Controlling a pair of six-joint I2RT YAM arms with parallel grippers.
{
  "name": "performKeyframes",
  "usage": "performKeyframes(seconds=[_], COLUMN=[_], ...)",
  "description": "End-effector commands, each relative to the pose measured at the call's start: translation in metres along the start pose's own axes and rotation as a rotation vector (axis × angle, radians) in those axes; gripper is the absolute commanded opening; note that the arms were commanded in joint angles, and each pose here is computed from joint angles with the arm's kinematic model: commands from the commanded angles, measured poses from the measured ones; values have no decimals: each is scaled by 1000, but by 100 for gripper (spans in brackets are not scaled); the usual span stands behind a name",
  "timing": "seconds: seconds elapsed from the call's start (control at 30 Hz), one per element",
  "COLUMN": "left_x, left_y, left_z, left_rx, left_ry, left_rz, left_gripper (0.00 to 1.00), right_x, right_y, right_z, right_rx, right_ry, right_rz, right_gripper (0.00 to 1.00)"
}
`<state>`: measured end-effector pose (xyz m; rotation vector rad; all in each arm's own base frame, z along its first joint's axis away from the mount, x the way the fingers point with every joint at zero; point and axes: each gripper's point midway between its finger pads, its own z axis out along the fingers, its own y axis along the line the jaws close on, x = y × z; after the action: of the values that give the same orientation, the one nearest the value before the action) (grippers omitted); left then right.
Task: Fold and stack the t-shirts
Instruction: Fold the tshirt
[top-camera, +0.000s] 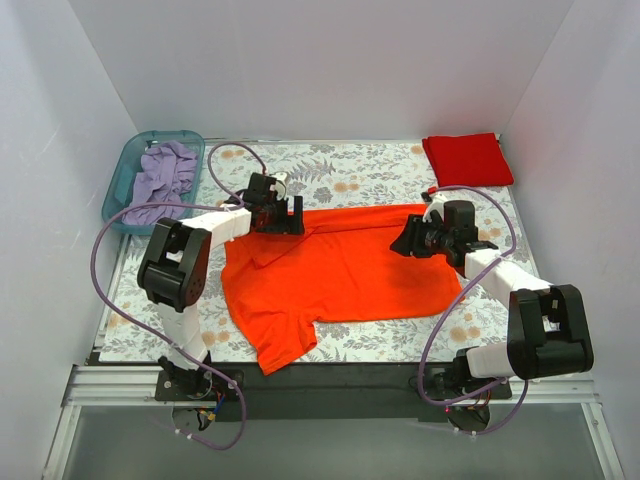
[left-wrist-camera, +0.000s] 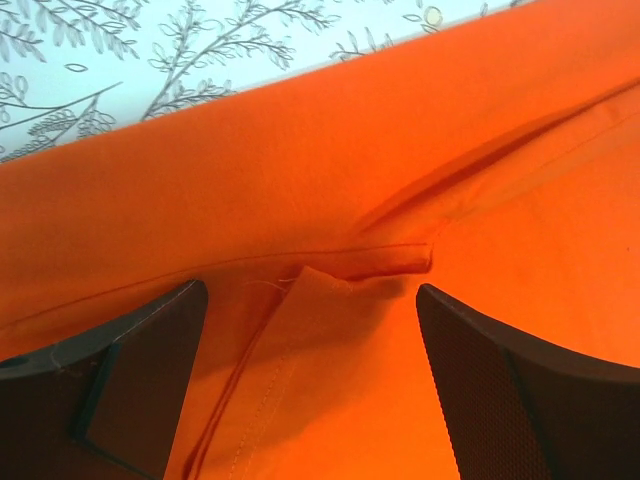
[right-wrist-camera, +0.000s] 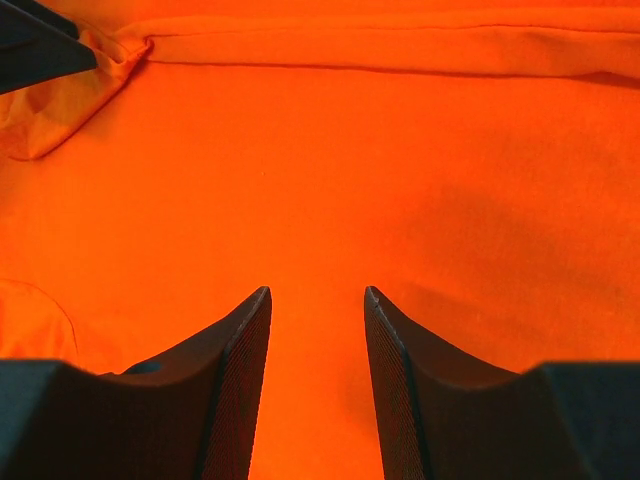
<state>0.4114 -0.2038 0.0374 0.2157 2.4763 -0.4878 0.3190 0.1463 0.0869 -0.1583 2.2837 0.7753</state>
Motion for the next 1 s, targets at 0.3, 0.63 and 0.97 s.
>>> performKeyframes(seconds=[0.3, 0.63, 0.97], left_x=[-3, 20, 79], left_y=[-39, -69, -125], left_z=[-17, -20, -59], left_rx=[82, 164, 242], left_ry=[-22, 45, 173], left_rz=[57, 57, 76], left_gripper=[83, 69, 65], right_x=[-1, -2, -9], right_y=[2, 2, 5], right_z=[-2, -5, -7], right_rx=[-7, -3, -9], right_ry=[-20, -29, -57], right_rz=[-33, -38, -67], right_gripper=[49, 49, 49])
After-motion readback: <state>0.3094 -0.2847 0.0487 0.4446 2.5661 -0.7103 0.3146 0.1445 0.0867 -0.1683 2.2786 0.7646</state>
